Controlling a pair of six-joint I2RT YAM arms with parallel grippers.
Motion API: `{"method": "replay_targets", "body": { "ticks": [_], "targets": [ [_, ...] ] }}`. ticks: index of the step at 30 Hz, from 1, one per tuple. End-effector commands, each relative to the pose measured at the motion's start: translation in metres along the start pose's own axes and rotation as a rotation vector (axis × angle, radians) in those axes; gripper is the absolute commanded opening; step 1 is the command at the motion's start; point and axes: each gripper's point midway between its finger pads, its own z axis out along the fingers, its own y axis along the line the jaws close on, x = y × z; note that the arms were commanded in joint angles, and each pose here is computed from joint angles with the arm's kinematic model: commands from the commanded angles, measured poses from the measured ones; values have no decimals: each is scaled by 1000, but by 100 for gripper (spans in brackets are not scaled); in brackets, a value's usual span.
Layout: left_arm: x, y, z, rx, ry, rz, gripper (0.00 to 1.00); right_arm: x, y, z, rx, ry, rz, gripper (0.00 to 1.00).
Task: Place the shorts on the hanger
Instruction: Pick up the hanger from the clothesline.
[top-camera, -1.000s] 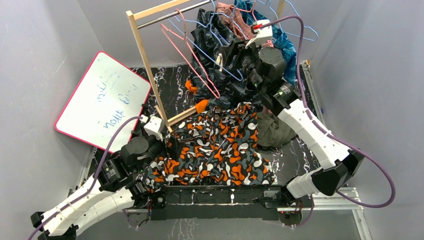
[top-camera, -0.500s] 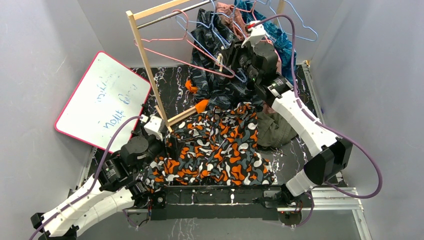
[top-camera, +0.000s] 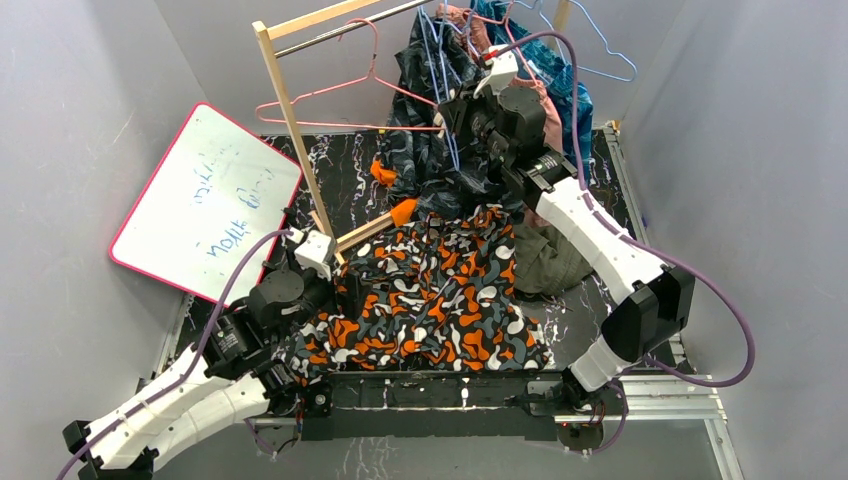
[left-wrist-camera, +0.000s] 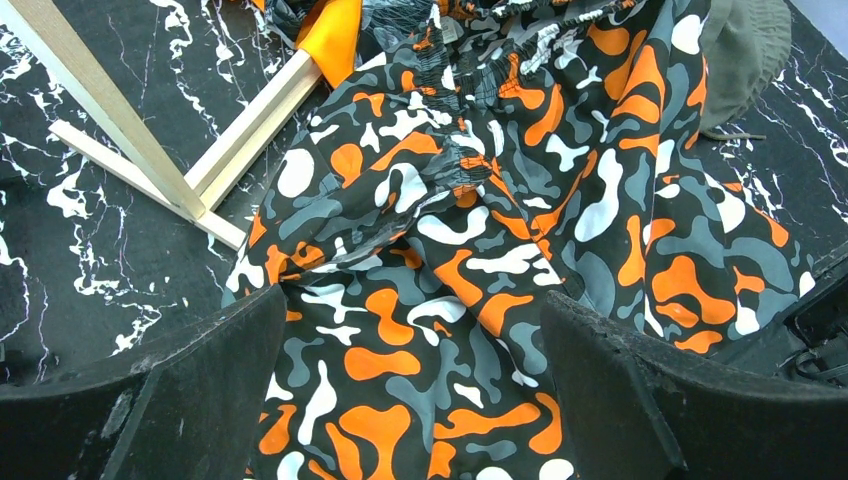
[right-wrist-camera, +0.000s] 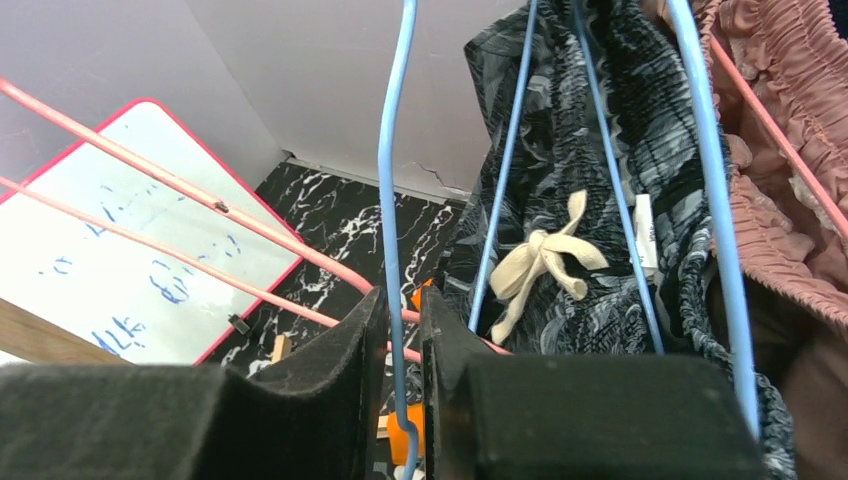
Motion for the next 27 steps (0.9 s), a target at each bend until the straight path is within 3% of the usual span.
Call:
{"method": "replay_targets", "body": {
  "ticks": [1,4,9,13,18,27],
  "targets": [
    [-8,-1,-1,6,-15,8,98,-29,0,3,6,-77,-10,31],
    [-8,-1,0,6,-11,11,99,-34,0,3,12,-90,-11,39],
    [-7,-1,0,4,-8,13,98,-50,4,1,5,-130,-4,40],
    [-8,-1,0,6,-10,13,98,-59,5,1,6,-150,-6,29],
    [-9,-1,0,8,-14,15,98,-60,5,1,6,-153,-1,2],
    [-11,-1,-3,10,-26,8,98,-77,12,-10,-20,-210,6,0]
  ]
}}
